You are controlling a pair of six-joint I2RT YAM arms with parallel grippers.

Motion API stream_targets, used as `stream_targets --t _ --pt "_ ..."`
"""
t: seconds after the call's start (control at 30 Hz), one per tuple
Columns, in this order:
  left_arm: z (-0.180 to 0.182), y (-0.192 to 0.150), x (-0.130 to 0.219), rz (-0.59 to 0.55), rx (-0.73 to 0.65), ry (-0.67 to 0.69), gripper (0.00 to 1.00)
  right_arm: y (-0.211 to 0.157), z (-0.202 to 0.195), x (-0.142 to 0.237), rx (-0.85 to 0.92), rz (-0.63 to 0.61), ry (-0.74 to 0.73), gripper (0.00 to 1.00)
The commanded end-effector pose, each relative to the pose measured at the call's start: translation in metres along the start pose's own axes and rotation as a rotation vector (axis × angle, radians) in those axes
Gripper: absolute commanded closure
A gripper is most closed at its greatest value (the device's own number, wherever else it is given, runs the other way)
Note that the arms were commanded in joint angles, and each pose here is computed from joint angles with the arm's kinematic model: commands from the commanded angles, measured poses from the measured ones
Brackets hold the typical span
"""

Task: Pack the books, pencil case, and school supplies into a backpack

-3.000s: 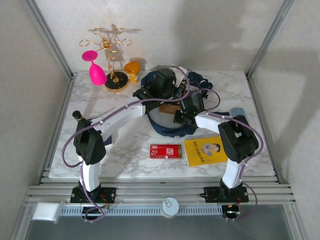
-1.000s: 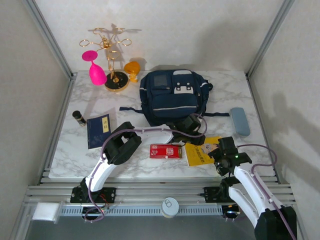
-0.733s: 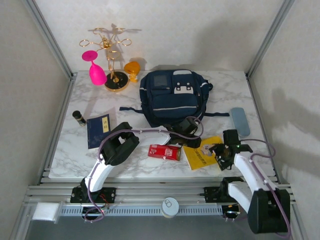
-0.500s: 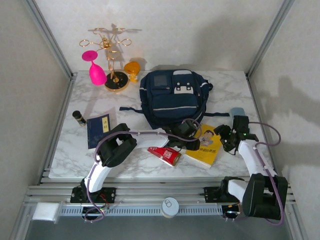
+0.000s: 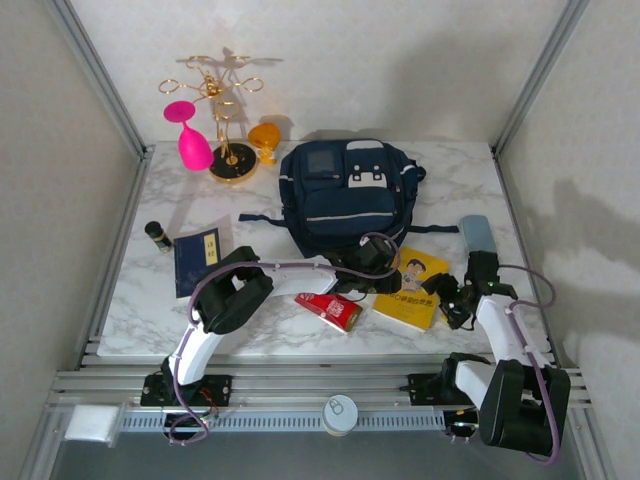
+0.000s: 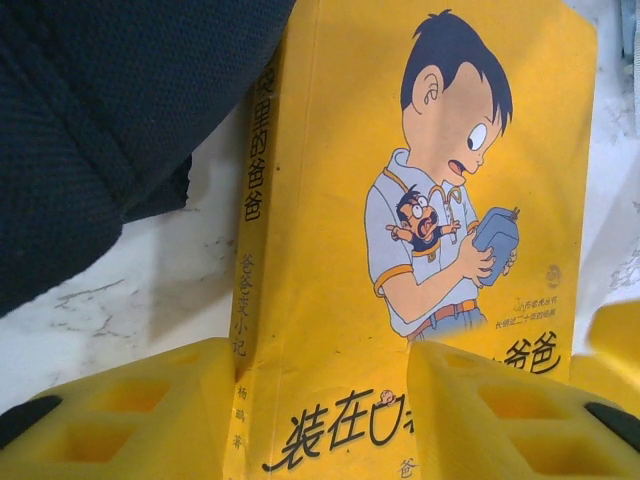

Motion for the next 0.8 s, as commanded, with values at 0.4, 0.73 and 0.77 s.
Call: stream_targets --t 0.4,0.73,0.77 --pt "0.006 -0.003 -0.009 0.004 -0.009 0.029 0.55 -0.011 0.031 0.010 0.110 0.113 0.171 0.21" --pt "0.007 -0.006 -0.011 0.013 -0.016 0.028 0.55 -0.015 0.045 0.025 0.190 0.121 0.264 0.31" --pt "0.008 -0.006 -0.011 0.014 -0.015 0.028 0.55 -0.016 0.045 0.024 0.193 0.134 0.272 0.34"
Point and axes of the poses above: each hand's point on the last joint's axis, 136 mm out from that joint toward the fingers, its own x axis back along the fingers, its own z axis along the line the jaws close on, y = z × x, the point moved 7 cm from there along x, back along the fingers, and after that the axes turned 2 degrees about -x, right-handed, at the moved point
